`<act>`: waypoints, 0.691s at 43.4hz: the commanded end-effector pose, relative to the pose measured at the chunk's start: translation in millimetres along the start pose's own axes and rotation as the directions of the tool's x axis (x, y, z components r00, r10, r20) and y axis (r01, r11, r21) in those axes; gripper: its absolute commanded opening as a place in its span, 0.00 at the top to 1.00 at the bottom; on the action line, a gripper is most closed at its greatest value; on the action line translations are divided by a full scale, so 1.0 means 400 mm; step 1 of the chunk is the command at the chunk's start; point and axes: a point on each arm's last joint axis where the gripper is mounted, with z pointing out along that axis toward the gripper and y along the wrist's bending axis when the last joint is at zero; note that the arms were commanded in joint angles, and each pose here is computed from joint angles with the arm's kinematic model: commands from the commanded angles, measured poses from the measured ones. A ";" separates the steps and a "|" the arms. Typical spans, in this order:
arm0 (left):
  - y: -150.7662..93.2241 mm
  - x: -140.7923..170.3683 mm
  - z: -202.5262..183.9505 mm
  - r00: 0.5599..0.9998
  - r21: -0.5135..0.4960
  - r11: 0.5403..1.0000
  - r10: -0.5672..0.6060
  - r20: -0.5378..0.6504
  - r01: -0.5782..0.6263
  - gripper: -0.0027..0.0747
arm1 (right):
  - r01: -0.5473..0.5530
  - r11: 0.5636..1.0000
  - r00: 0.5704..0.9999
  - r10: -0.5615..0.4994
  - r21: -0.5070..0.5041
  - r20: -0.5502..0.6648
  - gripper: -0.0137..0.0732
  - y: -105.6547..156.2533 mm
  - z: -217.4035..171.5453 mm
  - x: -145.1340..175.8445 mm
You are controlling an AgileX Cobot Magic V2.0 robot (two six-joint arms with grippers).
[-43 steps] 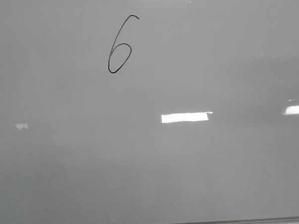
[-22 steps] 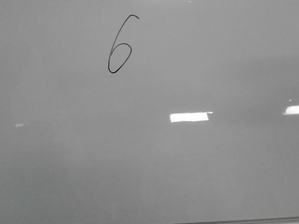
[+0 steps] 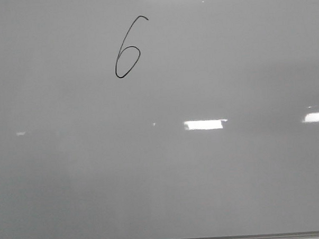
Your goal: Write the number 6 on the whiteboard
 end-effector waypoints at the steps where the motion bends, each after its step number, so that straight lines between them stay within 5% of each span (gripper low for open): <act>1: 0.002 -0.018 -0.003 0.995 -0.008 1.000 -0.019 0.100 0.020 0.99 | 0.051 0.999 0.993 -0.050 -0.009 0.103 0.92 0.004 0.001 -0.022; 8: 0.002 -0.018 -0.003 0.995 -0.008 1.000 -0.019 0.100 0.020 0.99 | 0.002 1.000 0.986 0.002 -0.027 0.169 0.92 0.016 0.017 0.052; 19: 0.002 -0.018 -0.003 0.995 -0.008 1.000 -0.019 0.100 0.020 0.99 | -0.063 0.991 0.982 0.040 0.121 0.183 0.92 -0.004 0.038 0.195; 30: 0.002 -0.018 -0.003 0.995 -0.008 1.000 -0.019 0.100 0.020 0.99 | -0.105 0.981 0.984 0.079 0.164 0.160 0.92 -0.010 0.041 0.209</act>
